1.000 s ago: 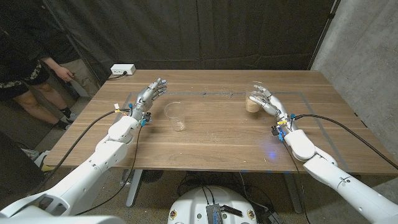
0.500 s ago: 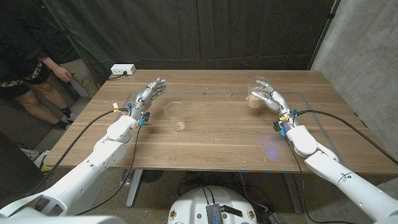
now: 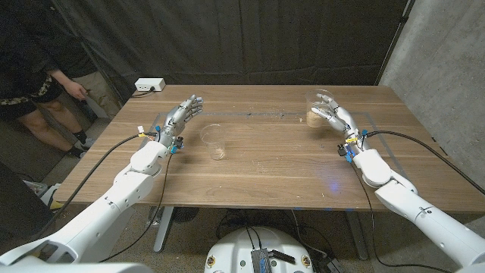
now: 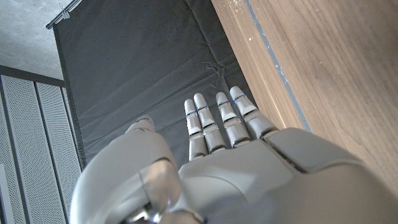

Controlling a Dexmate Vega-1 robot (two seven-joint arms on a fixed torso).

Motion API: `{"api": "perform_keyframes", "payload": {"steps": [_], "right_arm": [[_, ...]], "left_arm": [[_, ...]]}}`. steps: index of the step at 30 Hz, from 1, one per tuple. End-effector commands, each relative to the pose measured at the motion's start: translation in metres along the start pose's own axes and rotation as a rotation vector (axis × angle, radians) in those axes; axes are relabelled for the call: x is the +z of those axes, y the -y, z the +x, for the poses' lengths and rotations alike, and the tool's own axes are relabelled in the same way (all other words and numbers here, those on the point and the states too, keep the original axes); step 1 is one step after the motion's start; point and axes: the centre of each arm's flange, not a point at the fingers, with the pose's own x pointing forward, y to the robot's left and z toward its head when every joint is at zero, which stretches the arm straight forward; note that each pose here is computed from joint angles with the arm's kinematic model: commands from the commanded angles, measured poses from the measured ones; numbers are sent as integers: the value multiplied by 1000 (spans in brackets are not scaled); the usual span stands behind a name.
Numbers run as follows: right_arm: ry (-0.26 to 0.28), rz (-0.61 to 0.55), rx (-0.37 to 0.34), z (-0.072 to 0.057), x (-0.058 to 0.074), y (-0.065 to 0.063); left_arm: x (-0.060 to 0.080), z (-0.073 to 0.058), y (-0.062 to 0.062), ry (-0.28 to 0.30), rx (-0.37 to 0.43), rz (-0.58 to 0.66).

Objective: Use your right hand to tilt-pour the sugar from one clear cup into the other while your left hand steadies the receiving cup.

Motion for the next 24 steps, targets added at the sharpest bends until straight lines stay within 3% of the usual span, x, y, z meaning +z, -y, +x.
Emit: {"api": "perform_keyframes", "payload": {"steps": [1,13,24], "right_arm": [[7,-3,-17,2,2,9],[8,-5,-25,1,3,13],[0,-3,-27,-5,5,8]], "left_arm": [[0,-7,3,-2,5,-5],[1,-18,-1,-7,8,8],[10,-33,-9,-27,-45,71]]}}
